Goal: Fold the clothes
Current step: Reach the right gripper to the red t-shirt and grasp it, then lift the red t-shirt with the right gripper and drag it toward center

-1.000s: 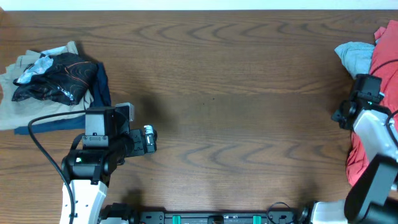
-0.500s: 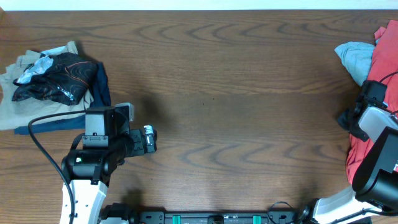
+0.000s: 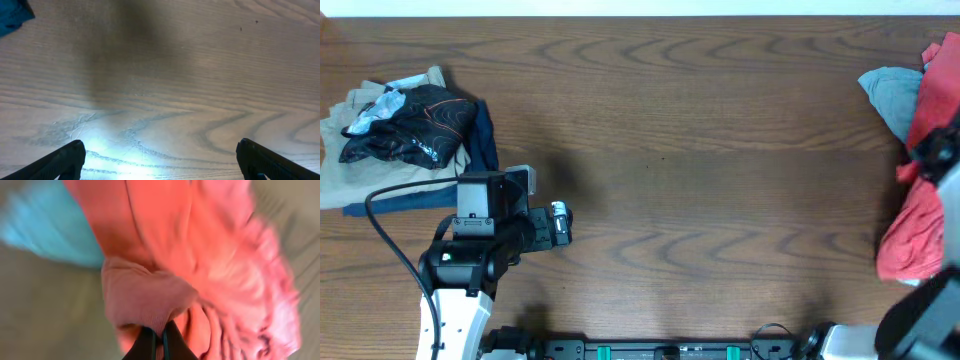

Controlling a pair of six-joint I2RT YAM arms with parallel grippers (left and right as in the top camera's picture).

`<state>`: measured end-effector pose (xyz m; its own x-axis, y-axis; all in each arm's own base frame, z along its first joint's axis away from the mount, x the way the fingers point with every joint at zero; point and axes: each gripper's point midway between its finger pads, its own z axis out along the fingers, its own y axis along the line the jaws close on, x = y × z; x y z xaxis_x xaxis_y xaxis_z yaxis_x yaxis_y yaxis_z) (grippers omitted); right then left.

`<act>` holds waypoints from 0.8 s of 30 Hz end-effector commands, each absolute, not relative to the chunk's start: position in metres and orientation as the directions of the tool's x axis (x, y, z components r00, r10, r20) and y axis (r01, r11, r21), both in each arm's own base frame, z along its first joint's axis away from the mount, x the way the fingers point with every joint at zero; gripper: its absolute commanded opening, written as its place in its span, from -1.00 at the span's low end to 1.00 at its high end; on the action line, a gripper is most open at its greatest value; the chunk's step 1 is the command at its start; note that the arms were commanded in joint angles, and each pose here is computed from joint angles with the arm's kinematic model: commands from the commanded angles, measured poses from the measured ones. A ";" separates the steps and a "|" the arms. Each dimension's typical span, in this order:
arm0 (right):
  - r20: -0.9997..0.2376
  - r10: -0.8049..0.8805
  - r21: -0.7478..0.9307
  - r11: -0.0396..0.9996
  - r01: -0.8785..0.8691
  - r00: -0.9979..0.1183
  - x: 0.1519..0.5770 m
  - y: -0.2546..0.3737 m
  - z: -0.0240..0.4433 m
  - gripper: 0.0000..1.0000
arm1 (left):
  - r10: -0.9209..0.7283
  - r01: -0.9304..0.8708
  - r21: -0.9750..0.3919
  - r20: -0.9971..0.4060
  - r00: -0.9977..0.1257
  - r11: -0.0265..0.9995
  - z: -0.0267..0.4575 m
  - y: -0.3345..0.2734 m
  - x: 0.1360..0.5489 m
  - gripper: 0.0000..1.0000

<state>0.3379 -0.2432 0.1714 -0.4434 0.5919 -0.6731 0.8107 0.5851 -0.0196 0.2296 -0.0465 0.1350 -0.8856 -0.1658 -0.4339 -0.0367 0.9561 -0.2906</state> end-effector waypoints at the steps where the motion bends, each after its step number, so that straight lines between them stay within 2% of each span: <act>1: -0.718 0.573 0.011 0.578 0.816 -0.396 0.333 -0.244 0.203 -0.98 | -0.180 -0.042 -0.300 -0.447 -0.877 0.953 0.143 -0.046 0.233 0.96; 7: -0.692 0.577 -0.005 0.597 0.803 -0.433 0.329 -0.239 0.197 -0.98 | -0.180 -0.043 -0.300 -0.446 -0.877 0.953 0.143 -0.046 0.233 0.95; 12: -0.689 0.586 0.087 0.652 0.753 -0.427 0.342 -0.227 0.205 -0.98 | -0.180 -0.043 -0.300 -0.446 -0.877 0.953 0.143 -0.046 0.233 0.96; 17: -0.760 0.568 0.252 0.705 0.663 -0.316 0.356 -0.226 0.275 -0.98 | -0.180 -0.043 -0.300 -0.446 -0.877 0.953 0.143 -0.046 0.233 0.95; 19: -0.791 0.541 0.325 0.768 0.552 -0.287 0.365 -0.213 0.314 -0.98 | -0.180 -0.042 -0.300 -0.446 -0.877 0.953 0.143 -0.046 0.233 0.95; 21: -0.831 0.464 0.353 0.866 0.355 -0.305 0.376 -0.182 0.352 -0.98 | -0.180 -0.042 -0.300 -0.447 -0.876 0.953 0.143 -0.046 0.233 0.96; 24: -0.892 0.304 0.340 0.939 -0.054 -0.335 0.379 -0.112 0.395 -0.98 | -0.180 -0.043 -0.300 -0.446 -0.877 0.953 0.143 -0.046 0.233 0.95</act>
<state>0.3772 -0.1956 0.3367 -0.3142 0.4804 -0.8188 0.4225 0.8432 0.3325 0.2295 -0.0465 0.1349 -0.8857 -0.1658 -0.4335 -0.0368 0.9561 -0.2906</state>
